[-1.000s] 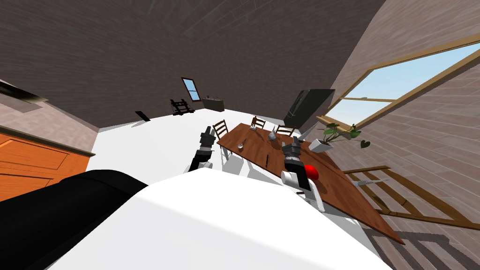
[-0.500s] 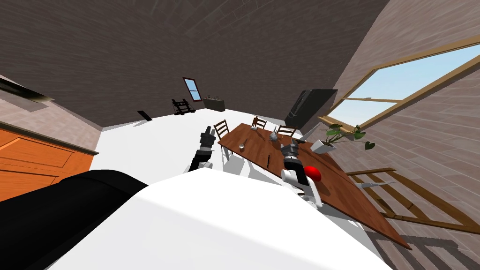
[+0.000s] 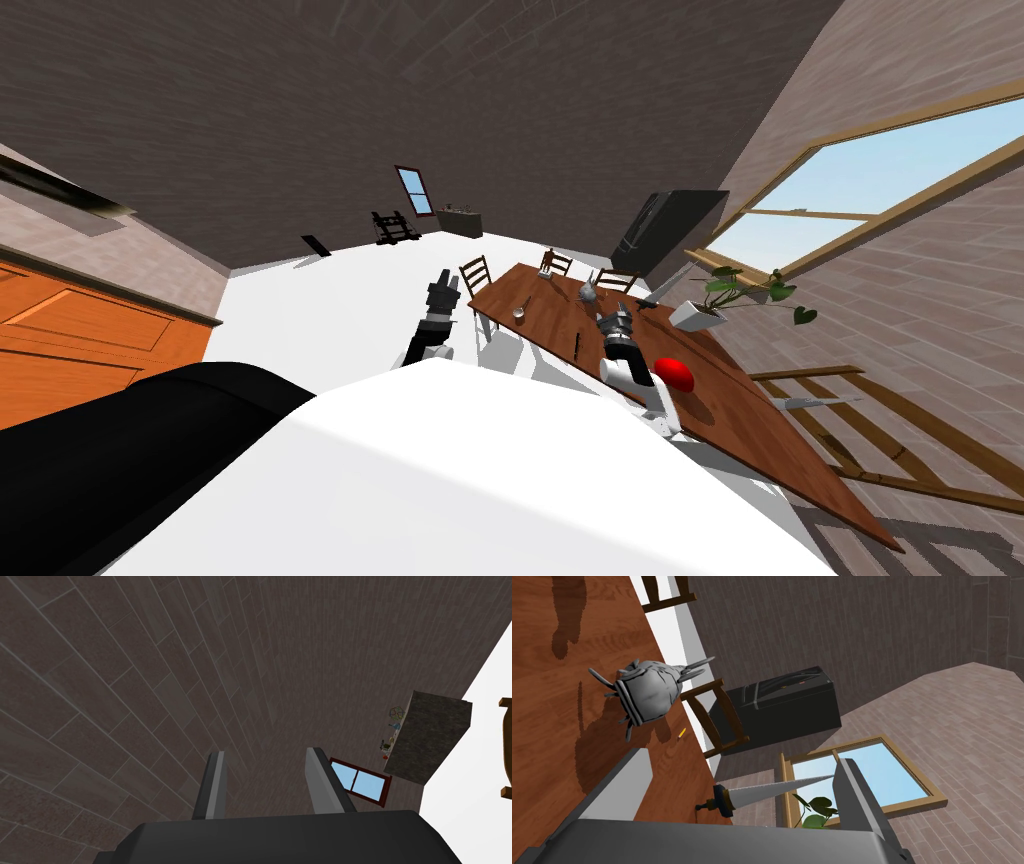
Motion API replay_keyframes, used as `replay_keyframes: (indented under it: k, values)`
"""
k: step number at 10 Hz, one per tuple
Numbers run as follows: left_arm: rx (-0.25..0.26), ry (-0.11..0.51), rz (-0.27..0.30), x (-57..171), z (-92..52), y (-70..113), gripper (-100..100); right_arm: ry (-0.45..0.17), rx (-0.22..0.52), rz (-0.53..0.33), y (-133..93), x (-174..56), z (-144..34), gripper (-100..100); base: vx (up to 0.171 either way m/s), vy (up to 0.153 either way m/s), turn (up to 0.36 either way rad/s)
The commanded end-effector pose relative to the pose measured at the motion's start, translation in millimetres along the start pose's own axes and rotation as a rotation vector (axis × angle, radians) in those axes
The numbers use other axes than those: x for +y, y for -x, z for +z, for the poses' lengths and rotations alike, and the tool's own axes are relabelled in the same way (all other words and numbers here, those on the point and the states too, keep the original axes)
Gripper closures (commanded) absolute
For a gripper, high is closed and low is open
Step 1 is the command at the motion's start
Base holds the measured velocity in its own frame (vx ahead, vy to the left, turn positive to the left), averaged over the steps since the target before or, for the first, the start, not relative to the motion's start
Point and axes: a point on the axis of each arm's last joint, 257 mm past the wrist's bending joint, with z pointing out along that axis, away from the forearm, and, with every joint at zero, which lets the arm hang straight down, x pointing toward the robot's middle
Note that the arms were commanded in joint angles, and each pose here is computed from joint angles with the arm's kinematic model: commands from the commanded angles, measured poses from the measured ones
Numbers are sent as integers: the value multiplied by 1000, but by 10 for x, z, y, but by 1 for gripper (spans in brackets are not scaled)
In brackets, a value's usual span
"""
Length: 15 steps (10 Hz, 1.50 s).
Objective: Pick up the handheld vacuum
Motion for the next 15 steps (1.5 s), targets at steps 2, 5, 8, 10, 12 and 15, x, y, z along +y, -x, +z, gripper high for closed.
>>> replay_keyframes:
  k: [2,5,8,10,12,15]
  values:
    - [0,0,0,0,0,0,0,-71,-57,63,198,-209,65,-100,6,24,44]
    - [0,0,0,0,0,0,0,-155,-145,162,512,-507,129,-100,3,25,54]
    - [0,0,0,0,0,0,0,-234,-225,238,734,-763,105,-100,4,17,53]
    - [0,0,0,0,0,0,0,-285,-289,301,915,-945,82,-100,6,14,58]
    - [0,0,0,0,0,0,0,-327,-352,365,1086,-1107,47,-100,7,12,62]
    - [0,0,0,0,0,0,0,-397,-472,475,1401,-1381,-45,-100,6,12,76]
